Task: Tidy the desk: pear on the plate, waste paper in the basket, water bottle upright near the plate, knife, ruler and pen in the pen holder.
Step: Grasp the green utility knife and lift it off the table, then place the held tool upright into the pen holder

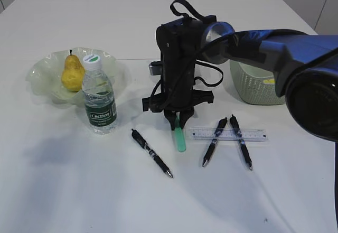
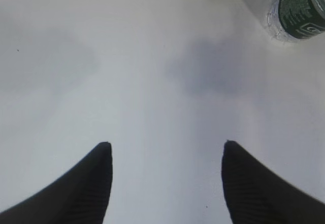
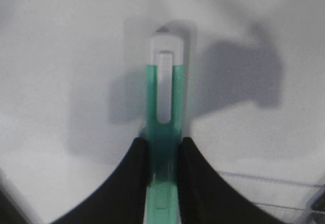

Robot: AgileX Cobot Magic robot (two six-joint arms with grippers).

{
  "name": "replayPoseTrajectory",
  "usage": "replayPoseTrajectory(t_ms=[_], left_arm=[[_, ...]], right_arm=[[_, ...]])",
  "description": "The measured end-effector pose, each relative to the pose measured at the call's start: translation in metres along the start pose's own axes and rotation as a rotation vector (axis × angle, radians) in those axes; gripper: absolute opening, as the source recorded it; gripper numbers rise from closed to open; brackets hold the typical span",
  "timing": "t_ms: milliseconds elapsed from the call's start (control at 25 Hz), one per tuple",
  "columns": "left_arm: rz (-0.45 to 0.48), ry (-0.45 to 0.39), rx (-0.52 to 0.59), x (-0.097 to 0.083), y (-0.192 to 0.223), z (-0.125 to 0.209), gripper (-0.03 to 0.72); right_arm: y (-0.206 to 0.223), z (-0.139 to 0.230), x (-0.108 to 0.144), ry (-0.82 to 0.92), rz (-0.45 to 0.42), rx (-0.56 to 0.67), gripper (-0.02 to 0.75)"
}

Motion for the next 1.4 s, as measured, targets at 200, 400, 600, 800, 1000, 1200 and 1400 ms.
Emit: replayPoseTrajectory(t_ms=[200, 400, 600, 800, 1000, 1200, 1400], left_arm=[[0.000, 0.000, -0.002, 0.000, 0.000, 0.000, 0.474], [0.000, 0.000, -0.002, 0.000, 0.000, 0.000, 0.474], [0.000, 0.000, -0.002, 0.000, 0.000, 0.000, 0.474], [-0.001, 0.000, 0.003, 0.000, 0.000, 0.000, 0.474], [-0.003, 0.000, 0.012, 0.000, 0.000, 0.002, 0.474], [-0.004, 0.000, 0.016, 0.001, 0.000, 0.002, 0.474], [-0.005, 0.000, 0.019, 0.001, 0.000, 0.003, 0.474]], right_arm=[[-0.011, -0.002, -0.001, -0.049, 0.001, -0.022, 0.111], [-0.041, -0.006, -0.001, -0.110, -0.009, -0.080, 0.111], [-0.076, -0.009, -0.003, -0.149, -0.018, -0.150, 0.111], [-0.109, -0.009, -0.006, -0.168, -0.025, -0.211, 0.111], [-0.127, 0.005, -0.019, -0.166, -0.019, -0.208, 0.110], [-0.125, 0.031, -0.044, -0.139, 0.000, -0.138, 0.110], [-0.125, 0.060, -0.066, -0.112, 0.017, -0.074, 0.110]])
Point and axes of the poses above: a point on each arm's last joint axis where the gripper is mounted, y pointing out along that axis toward the gripper, x along the wrist's bending axis when the last joint is at zero, z = x × y, the point moved 6 cm from there along y, pointing out along that axis toward the gripper, and after that the axes turned 10 degrees about -y, right-handed, at the moved point
